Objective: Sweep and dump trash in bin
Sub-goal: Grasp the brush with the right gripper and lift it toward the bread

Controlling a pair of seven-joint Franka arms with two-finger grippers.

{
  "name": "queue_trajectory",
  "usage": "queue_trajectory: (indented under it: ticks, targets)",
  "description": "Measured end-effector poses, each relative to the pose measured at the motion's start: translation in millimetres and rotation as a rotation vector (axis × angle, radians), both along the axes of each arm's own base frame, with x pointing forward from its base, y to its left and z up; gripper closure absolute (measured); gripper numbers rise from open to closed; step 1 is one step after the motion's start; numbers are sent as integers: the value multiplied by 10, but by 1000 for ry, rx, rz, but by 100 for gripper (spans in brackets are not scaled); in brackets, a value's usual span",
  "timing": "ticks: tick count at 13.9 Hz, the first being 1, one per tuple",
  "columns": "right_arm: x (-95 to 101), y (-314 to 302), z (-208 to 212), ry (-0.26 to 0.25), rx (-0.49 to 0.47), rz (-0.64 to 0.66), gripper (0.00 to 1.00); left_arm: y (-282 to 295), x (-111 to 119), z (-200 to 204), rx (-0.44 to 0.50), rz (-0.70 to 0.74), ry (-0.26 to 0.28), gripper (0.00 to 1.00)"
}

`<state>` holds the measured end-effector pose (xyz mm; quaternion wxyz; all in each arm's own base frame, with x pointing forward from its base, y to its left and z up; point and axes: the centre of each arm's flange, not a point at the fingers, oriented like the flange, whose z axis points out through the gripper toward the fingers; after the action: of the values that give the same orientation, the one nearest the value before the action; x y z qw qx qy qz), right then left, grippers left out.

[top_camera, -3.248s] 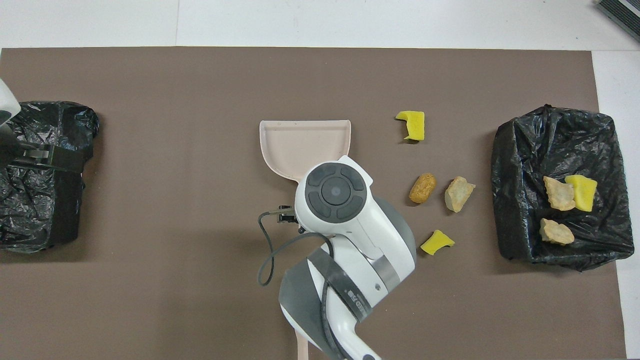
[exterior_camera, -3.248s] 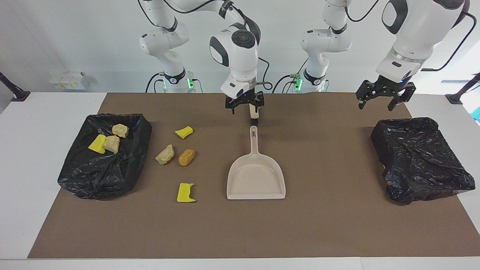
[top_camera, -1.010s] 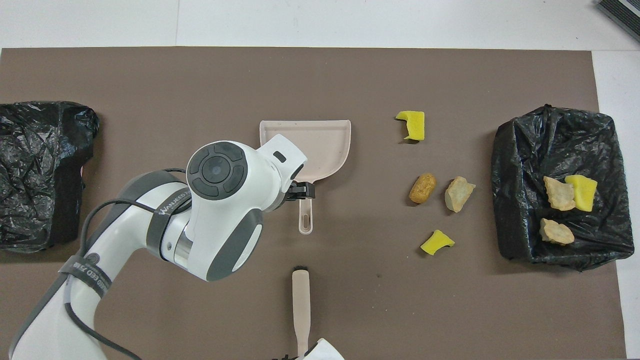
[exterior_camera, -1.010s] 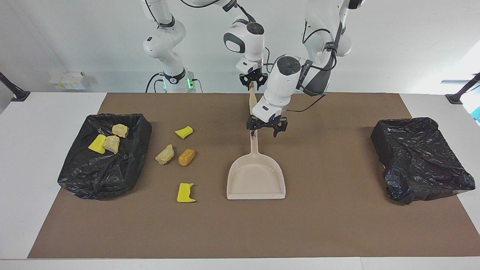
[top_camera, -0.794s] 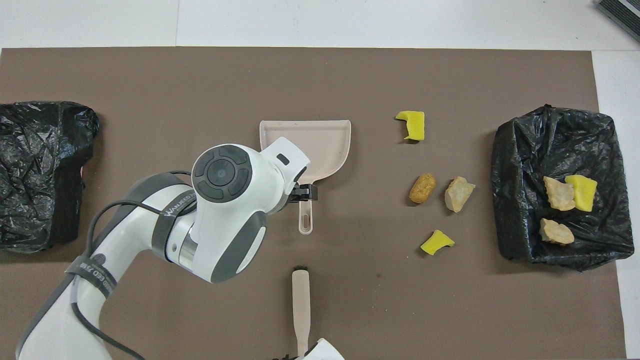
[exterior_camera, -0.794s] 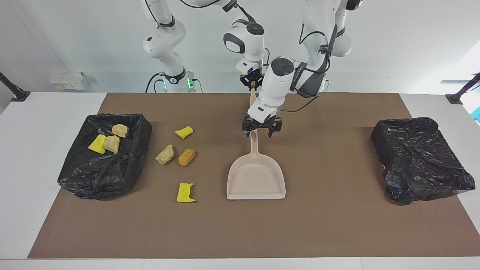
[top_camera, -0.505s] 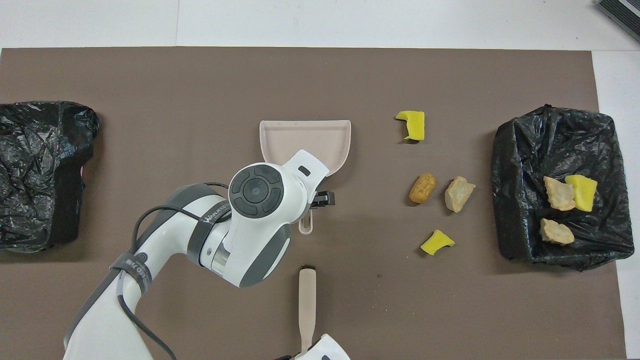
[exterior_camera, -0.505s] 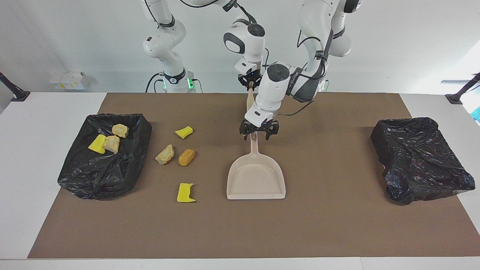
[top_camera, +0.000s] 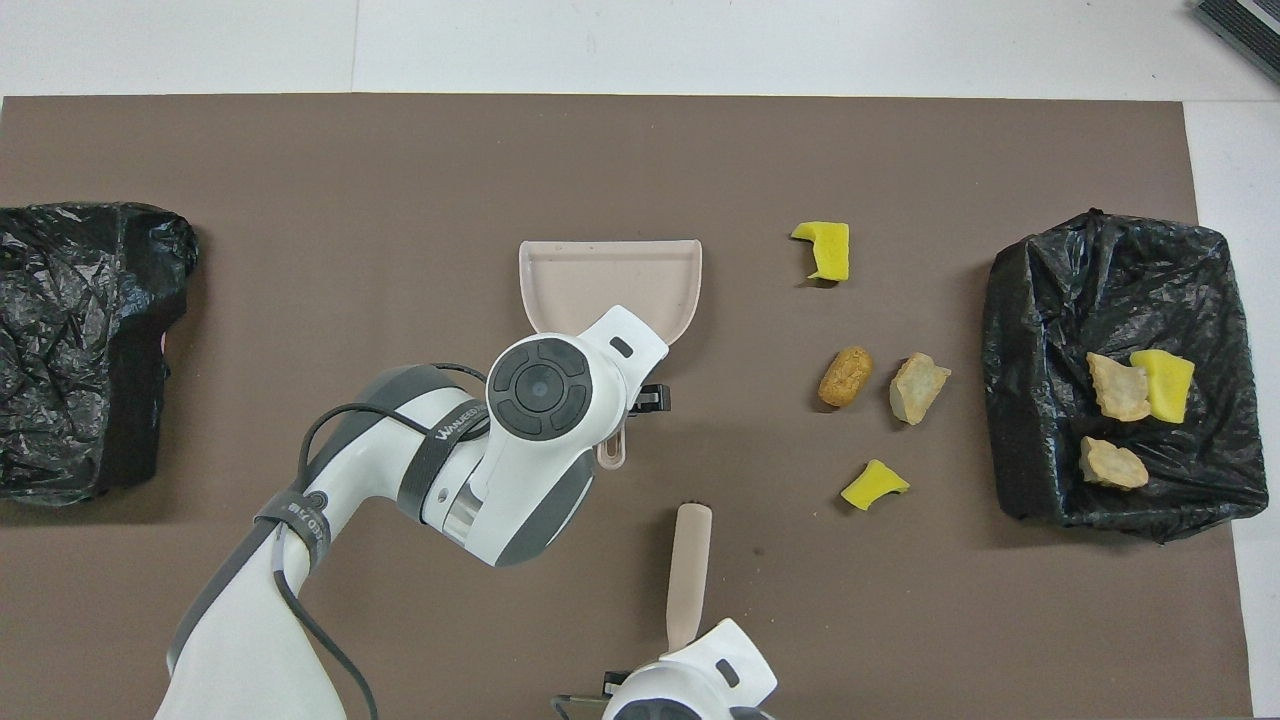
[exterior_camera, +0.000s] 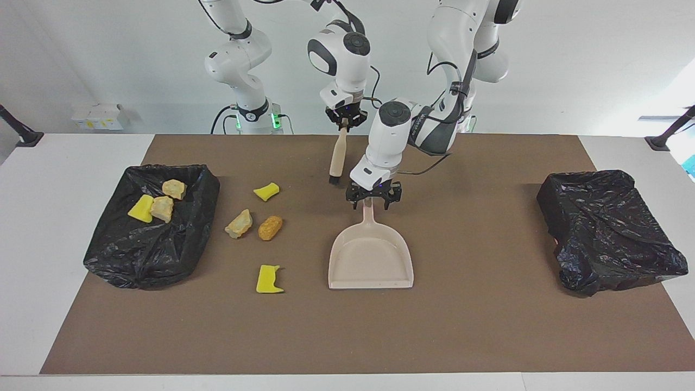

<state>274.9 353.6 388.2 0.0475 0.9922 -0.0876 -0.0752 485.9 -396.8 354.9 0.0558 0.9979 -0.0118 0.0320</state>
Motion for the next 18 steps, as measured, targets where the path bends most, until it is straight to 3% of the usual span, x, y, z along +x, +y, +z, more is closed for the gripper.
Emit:
queue_trajectory:
  ticks: [1,2,6,10,14,18]
  targets:
    - [71,-96,52,-3,-4,3,75,-4,-3,1,0,-1,-1,3]
    - [140,-188,85,-3,-8,9,75,-7,-4,2,1,-3,-3,13]
    - [512,-659,186,5,-9,52,75,-24,-14,6,4,-12,-9,68]
    - [895,-1191,240,-9,-16,114,75,-29,-18,4,9,-56,-16,69]
    - [1301,-1860,258,-42,-32,187,75,95,67,5,33,-233,-30,69]
    - [1691,-2589,176,-95,-14,201,75,307,110,144,72,-462,-7,69]
